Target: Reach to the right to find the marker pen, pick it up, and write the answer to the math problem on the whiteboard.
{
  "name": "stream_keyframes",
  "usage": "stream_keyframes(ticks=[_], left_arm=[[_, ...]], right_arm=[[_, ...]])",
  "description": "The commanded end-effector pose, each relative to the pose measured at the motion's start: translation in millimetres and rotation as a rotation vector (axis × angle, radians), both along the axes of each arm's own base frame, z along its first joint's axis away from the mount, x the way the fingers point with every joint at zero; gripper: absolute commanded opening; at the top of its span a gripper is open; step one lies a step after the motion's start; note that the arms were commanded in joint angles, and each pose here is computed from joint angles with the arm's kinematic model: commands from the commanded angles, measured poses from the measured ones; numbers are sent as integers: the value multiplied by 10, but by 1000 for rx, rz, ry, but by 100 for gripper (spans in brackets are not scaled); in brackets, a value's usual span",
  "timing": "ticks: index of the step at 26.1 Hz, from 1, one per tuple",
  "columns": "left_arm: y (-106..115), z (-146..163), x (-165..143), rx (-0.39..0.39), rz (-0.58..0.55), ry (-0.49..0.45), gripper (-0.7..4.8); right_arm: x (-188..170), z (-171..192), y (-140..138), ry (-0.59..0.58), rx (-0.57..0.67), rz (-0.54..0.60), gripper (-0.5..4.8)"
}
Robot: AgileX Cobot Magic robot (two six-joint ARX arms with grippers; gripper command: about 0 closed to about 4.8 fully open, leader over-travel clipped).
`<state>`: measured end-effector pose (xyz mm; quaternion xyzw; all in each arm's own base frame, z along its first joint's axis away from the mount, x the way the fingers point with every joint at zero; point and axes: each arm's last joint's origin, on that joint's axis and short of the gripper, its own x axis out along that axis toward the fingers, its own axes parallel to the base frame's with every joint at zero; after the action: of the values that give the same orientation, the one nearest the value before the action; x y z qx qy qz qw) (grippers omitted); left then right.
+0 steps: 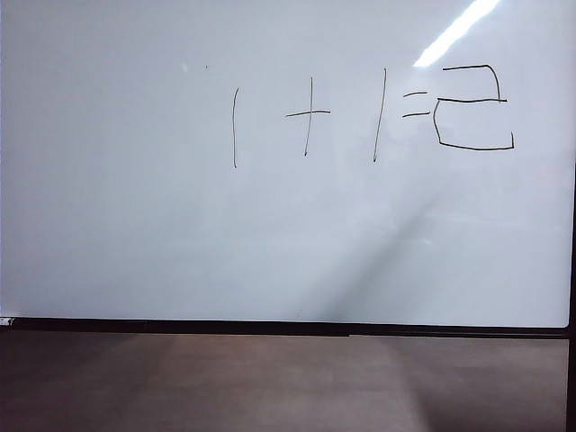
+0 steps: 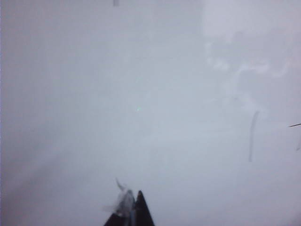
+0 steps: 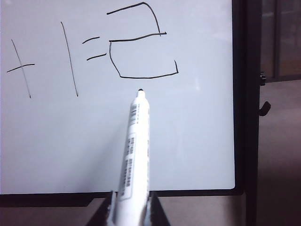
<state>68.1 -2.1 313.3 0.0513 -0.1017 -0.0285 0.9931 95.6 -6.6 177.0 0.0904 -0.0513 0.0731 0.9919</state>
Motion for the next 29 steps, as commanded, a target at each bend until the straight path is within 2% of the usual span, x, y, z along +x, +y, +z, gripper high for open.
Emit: stream_keyframes(ticks=[1, 5, 9, 14, 19, 22, 29], left_arm=[[-5, -197, 39, -17, -18, -55, -4], [-2, -558, 123, -54, -16, -67, -4], [-17, -857, 161, -97, -81, -80, -5], [-17, -1140, 233, -136, -85, -17, -4], [-17, -1338, 281, -137, -76, 70, -5], [-1, -1393, 289, -141, -21, 124, -4], [5, -1409, 290, -77, 14, 134, -4]], right_arm=[[2, -1, 1, -12, -1, 1, -6], [2, -1, 1, -12, -1, 2, -6], [2, -1, 1, -12, -1, 2, -6], [2, -1, 1, -12, -1, 1, -6], [2, -1, 1, -11, -1, 2, -6], [1, 1, 1, -12, -1, 2, -6], [1, 0, 1, -12, -1, 1, -6]])
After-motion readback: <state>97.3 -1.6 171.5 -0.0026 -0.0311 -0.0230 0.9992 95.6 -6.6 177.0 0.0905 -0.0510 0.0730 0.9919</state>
